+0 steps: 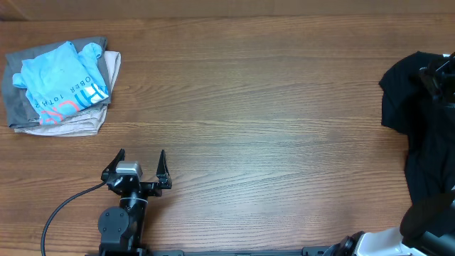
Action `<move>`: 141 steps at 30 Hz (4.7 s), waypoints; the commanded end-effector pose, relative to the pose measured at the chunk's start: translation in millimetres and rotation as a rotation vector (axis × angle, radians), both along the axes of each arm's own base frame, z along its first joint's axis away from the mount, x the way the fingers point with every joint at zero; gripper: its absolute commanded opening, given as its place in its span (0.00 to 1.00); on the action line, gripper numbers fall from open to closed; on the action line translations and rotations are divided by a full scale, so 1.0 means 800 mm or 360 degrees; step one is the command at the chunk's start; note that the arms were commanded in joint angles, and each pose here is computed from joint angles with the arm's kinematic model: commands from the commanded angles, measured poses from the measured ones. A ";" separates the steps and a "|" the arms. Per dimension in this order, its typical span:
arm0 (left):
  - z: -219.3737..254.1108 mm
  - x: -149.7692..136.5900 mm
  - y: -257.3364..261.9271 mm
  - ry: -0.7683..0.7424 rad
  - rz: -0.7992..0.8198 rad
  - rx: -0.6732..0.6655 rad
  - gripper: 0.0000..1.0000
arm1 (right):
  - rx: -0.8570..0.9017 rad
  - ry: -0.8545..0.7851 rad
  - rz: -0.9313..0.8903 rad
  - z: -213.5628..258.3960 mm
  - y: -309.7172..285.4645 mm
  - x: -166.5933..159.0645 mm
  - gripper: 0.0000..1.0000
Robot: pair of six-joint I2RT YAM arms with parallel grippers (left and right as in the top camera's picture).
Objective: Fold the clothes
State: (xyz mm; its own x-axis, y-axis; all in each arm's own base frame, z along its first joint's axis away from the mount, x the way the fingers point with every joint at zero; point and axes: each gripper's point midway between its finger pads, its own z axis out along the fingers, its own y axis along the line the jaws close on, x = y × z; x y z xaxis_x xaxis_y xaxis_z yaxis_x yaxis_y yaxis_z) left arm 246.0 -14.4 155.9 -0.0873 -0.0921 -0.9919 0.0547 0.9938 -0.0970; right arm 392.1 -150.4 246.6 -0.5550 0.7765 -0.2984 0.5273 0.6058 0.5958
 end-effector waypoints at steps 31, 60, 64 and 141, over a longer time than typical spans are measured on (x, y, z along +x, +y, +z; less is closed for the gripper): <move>0.001 0.000 -0.002 -0.0013 -0.0016 0.0035 1.00 | 0.0004 -0.0648 0.0871 0.235 0.306 0.009 0.04; 0.000 -0.001 -0.002 -0.0013 -0.0016 0.0035 1.00 | 0.0067 -0.0800 0.1588 0.240 0.560 -0.039 0.04; 0.001 0.000 -0.002 -0.0013 -0.0016 0.0035 1.00 | 0.0081 -0.0700 0.1659 0.198 0.598 -0.025 0.04; 0.001 0.000 -0.002 -0.0013 -0.0016 0.0035 1.00 | -0.0022 0.0558 0.0799 -0.310 0.450 -0.008 0.09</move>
State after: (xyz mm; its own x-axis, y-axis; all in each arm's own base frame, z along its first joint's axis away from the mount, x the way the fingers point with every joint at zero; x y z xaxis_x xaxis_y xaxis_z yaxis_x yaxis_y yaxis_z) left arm 246.0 -14.5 155.9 -0.0873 -0.0921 -0.9919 0.0551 0.9938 -0.0971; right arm 404.2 154.0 6.1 -0.8872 0.4540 -0.0817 0.3949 0.8390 0.3744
